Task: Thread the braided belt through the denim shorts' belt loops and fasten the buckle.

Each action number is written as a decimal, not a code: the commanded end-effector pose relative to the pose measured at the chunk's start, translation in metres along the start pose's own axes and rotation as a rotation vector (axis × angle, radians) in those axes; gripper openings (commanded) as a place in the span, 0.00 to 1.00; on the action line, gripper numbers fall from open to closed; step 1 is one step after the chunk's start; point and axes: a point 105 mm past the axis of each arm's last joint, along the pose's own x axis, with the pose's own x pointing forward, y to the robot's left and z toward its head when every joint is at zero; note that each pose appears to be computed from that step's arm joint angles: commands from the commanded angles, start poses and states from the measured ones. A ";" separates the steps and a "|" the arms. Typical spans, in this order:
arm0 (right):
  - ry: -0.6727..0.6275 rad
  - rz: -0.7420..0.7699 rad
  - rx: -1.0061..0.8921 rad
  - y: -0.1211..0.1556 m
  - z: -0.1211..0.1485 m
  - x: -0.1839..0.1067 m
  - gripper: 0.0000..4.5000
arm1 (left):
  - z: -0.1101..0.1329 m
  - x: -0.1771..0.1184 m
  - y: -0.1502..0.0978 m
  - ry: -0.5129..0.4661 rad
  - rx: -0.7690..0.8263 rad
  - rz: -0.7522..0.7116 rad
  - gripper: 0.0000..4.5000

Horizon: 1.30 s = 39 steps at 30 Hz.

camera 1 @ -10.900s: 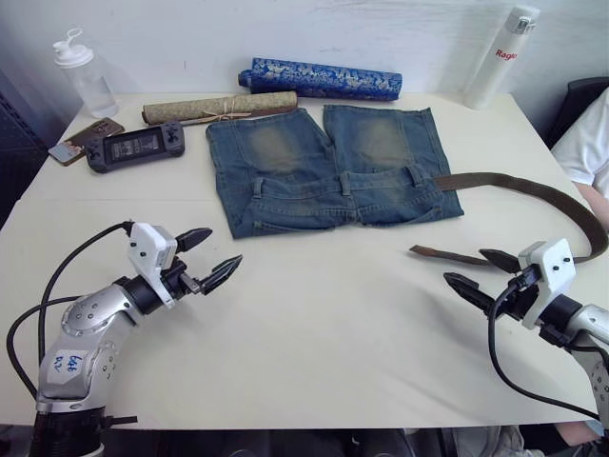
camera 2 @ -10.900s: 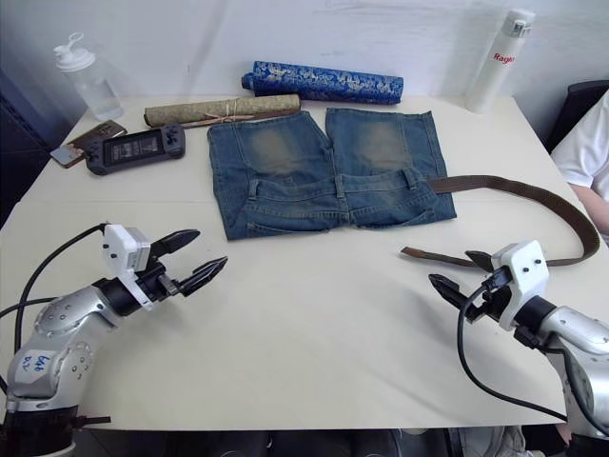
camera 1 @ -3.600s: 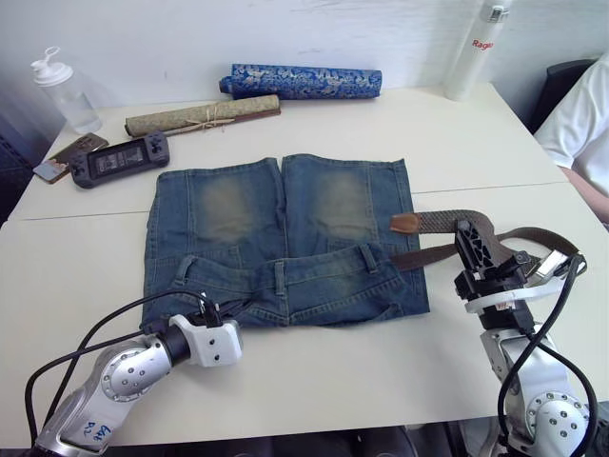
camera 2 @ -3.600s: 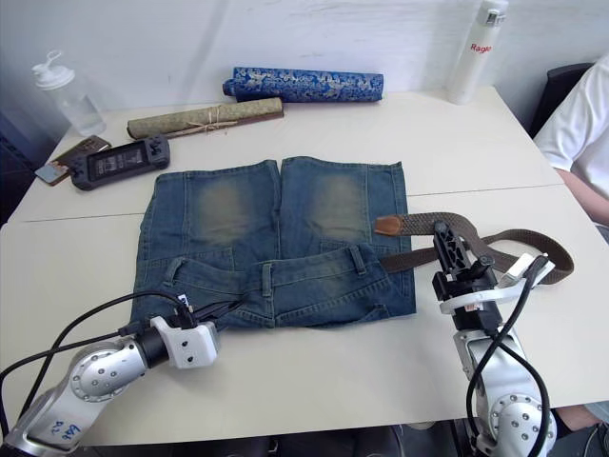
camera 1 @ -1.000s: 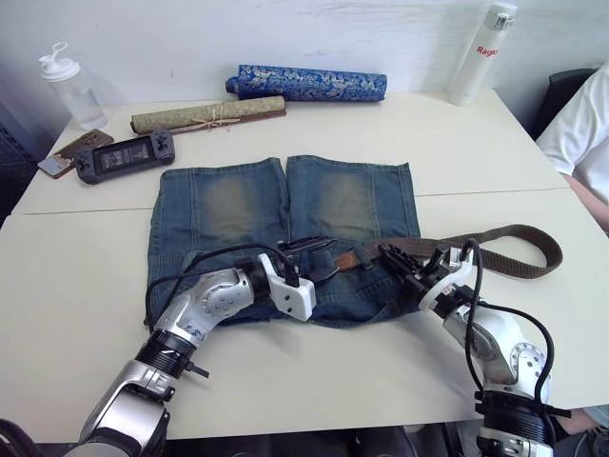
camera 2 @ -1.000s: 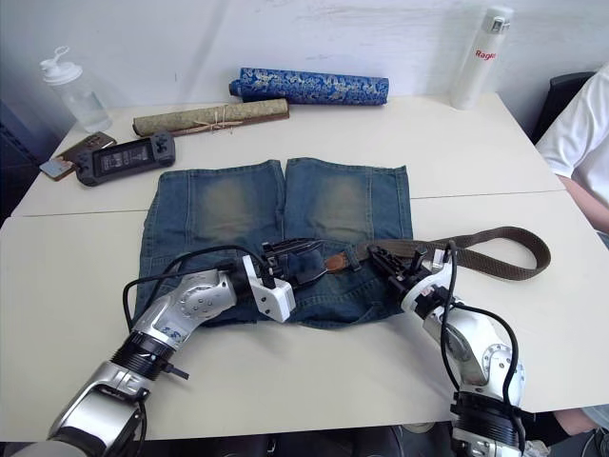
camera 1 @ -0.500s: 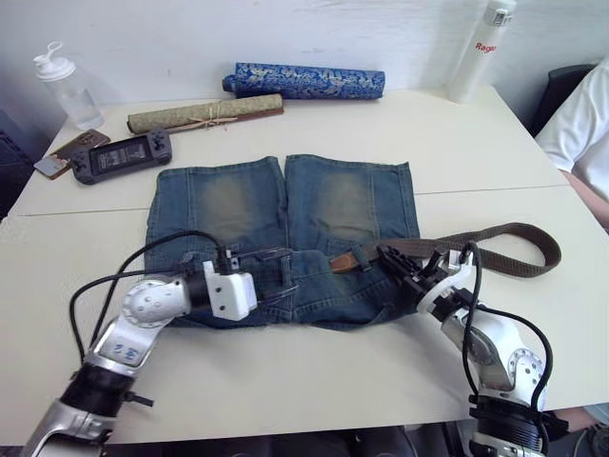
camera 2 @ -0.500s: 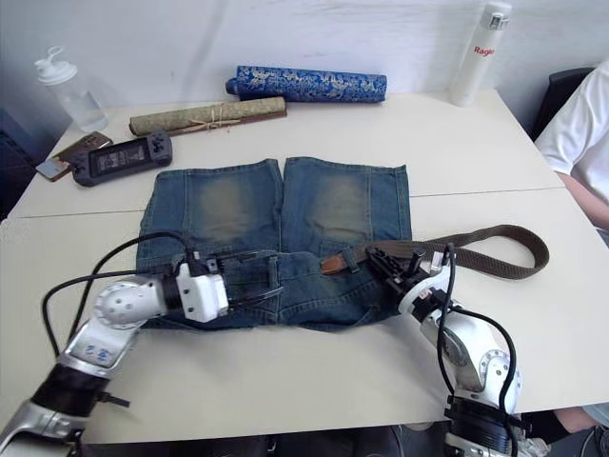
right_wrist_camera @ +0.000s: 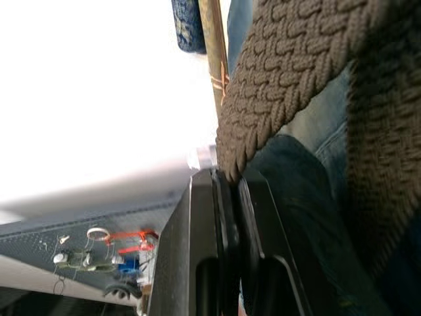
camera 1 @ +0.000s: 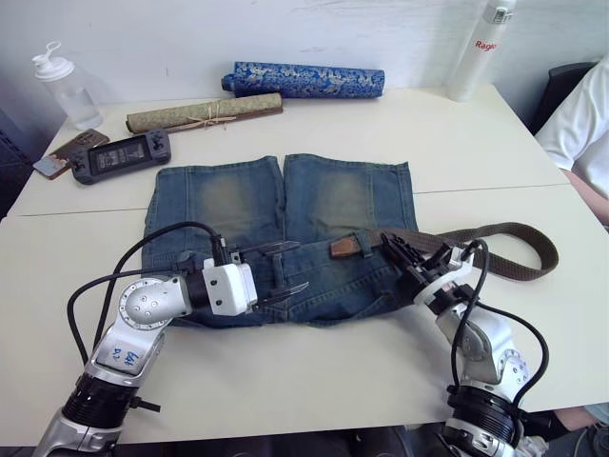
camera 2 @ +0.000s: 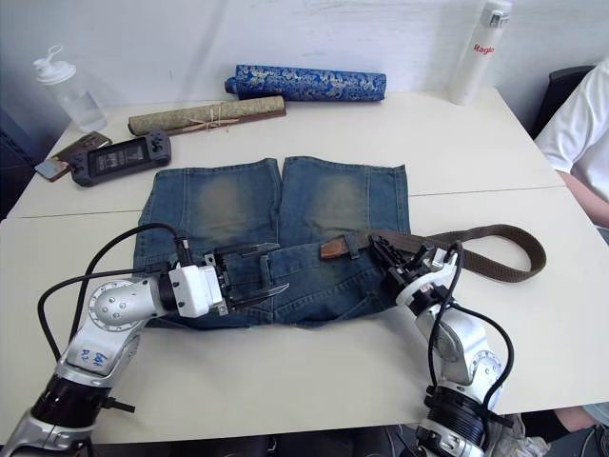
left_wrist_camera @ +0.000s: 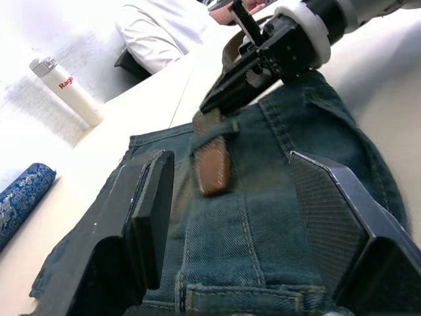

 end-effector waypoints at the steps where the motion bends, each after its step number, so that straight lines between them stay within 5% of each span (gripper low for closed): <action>1: 0.048 0.069 0.010 0.005 -0.013 -0.001 0.00 | 0.003 0.007 0.009 0.015 0.130 0.032 0.69; 9: 0.062 0.077 0.051 -0.002 -0.022 -0.002 0.00 | -0.006 0.027 0.003 0.029 0.395 0.020 0.69; 16: 0.047 0.093 0.041 0.005 -0.020 0.001 0.00 | -0.020 0.035 -0.010 0.034 0.454 -0.074 0.69; 28: 0.048 0.090 0.032 0.009 -0.032 0.002 0.00 | -0.032 0.052 0.012 0.146 0.575 0.024 0.69; 39: 0.053 0.080 0.027 0.008 -0.038 0.000 0.00 | -0.028 0.058 0.006 0.120 0.578 0.021 0.63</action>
